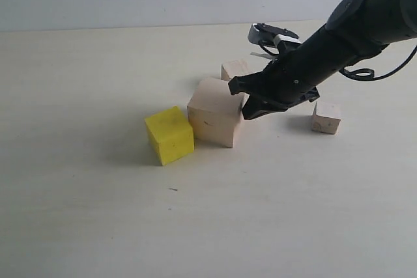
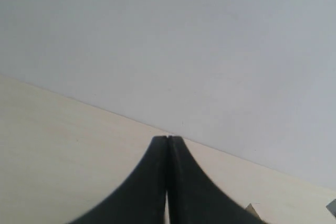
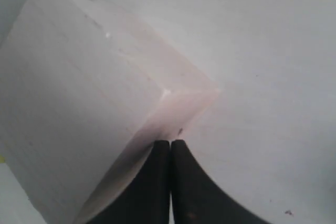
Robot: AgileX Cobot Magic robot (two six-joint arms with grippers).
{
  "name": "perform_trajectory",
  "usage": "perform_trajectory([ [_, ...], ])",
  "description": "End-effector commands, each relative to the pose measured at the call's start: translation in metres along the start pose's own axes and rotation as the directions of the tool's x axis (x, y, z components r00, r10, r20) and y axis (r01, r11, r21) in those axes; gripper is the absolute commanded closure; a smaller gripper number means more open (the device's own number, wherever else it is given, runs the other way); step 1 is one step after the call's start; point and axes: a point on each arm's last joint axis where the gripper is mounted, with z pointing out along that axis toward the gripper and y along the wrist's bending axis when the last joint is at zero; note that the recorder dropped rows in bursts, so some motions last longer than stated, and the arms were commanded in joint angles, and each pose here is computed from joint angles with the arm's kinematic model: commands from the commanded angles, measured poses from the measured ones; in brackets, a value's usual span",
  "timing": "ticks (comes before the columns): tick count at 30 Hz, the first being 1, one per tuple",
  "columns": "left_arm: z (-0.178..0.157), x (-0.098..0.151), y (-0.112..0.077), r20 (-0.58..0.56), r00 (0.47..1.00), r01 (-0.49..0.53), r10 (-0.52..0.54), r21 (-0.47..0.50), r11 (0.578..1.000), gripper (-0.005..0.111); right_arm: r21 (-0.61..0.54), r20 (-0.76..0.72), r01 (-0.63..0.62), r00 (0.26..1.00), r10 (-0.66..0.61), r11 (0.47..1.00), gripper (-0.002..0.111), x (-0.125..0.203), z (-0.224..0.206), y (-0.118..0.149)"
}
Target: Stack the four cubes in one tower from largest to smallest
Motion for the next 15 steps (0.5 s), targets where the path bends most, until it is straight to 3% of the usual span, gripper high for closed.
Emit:
perform_trajectory([
  [1, 0.001, 0.002, -0.001, -0.041, 0.999, 0.008, -0.008, 0.002, 1.000, 0.107, 0.014, 0.027, 0.008, 1.000, -0.008, 1.000, 0.108, -0.009, 0.003, -0.002],
  [15, 0.001, 0.003, -0.001, -0.057, 0.998, 0.008, -0.008, 0.000, 1.000, 0.107, 0.039, 0.088, 0.045, 0.995, -0.049, 0.998, 0.108, -0.025, -0.002, 0.000],
])
